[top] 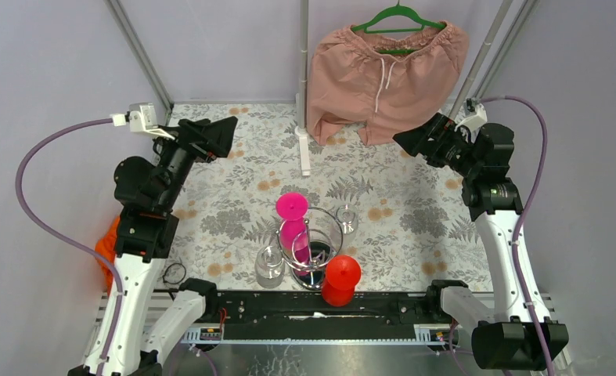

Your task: Take the wine glass off the wine glass rack

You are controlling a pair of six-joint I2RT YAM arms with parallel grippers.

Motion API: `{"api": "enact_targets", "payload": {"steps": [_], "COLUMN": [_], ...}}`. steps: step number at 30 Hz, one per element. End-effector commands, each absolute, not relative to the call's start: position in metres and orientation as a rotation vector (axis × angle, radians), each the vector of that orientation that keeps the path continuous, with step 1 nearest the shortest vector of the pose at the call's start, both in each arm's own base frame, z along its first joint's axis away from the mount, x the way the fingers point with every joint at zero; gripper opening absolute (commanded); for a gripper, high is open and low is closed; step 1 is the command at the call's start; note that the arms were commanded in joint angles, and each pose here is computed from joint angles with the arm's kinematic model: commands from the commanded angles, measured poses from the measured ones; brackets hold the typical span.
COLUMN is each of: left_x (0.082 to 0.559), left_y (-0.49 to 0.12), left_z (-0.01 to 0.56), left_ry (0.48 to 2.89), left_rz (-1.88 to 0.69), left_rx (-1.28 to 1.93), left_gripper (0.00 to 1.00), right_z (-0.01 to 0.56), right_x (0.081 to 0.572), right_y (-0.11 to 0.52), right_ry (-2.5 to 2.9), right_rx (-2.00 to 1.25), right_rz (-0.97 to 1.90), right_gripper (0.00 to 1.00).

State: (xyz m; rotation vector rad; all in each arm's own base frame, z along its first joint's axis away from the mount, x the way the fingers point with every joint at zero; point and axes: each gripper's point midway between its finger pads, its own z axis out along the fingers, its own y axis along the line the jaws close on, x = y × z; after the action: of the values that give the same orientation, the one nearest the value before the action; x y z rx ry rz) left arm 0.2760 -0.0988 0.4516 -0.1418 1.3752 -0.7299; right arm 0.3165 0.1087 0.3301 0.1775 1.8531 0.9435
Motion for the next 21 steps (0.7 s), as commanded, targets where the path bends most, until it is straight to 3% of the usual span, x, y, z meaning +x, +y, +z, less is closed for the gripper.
{"api": "enact_targets", "payload": {"steps": [1, 4, 10, 21], "left_x": [0.285, 0.287, 0.294, 0.349], "left_y": [-0.105, -0.115, -0.082, -0.084], "left_z": [0.438, 0.438, 0.449, 0.422], "left_ry": [1.455, 1.495, 1.453, 1.745], "left_rz": [-0.742, -0.772, -0.657, -0.542], "left_rx": [-0.144, -0.089, -0.288, -0.365], "left_gripper": [0.99, 0.99, 0.99, 0.99], "right_z": [0.338, 0.341, 0.347, 0.367], "right_x": [0.312, 0.310, 0.319, 0.342], "right_y": [0.098, 0.100, 0.088, 0.094], "right_ry": [1.837, 1.807, 1.809, 1.866], "right_rx": [0.191, 0.173, 0.214, 0.178], "right_rz": [0.850, 0.867, 0.786, 0.810], "right_gripper": [1.00, 1.00, 1.00, 1.00]}}
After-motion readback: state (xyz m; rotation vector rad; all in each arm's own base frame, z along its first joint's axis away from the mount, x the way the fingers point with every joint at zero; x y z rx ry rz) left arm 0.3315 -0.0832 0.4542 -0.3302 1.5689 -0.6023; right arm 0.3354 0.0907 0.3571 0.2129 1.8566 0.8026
